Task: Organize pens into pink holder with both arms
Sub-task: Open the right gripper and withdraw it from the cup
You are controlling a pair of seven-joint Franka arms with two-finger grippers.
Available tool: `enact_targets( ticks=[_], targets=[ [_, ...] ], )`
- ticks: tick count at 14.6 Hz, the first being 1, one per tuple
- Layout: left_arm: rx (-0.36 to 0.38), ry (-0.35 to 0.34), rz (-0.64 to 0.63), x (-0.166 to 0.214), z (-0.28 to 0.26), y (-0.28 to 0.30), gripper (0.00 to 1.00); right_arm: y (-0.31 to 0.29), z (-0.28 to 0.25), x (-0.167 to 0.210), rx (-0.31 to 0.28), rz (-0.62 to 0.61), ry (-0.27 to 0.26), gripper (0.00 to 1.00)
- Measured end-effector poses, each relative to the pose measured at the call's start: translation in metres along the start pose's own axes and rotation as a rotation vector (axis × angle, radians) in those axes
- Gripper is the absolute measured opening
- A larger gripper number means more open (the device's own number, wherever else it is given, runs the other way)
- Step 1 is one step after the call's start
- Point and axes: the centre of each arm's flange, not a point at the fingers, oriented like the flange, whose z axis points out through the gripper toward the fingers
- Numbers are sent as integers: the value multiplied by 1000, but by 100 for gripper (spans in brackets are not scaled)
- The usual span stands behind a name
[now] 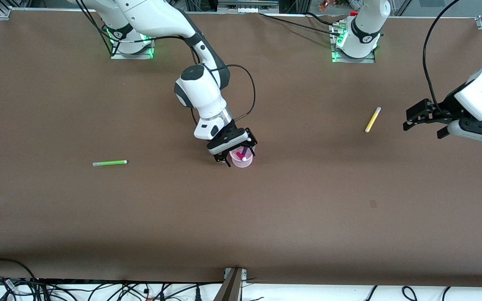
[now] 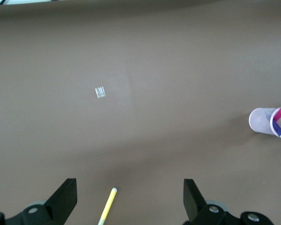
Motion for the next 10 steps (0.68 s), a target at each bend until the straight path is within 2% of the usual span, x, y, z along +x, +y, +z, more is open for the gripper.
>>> enact_targets(
  ticks=[1,4,8,10],
  targets=[
    [4,-3,3,0,-4,3,100,1,-7,2,-10,2,-22,100],
    [9,-4,-5,-1,-15,-2,100,10,-45,24,-77,21,-140,100],
    [5,-26,1,-4,-14,0,100,43,-109,59,-153,57,-220,100],
    [6,-45,7,-5,-12,3,100,76,-135,69,-203,59,-286,100]
  ],
)
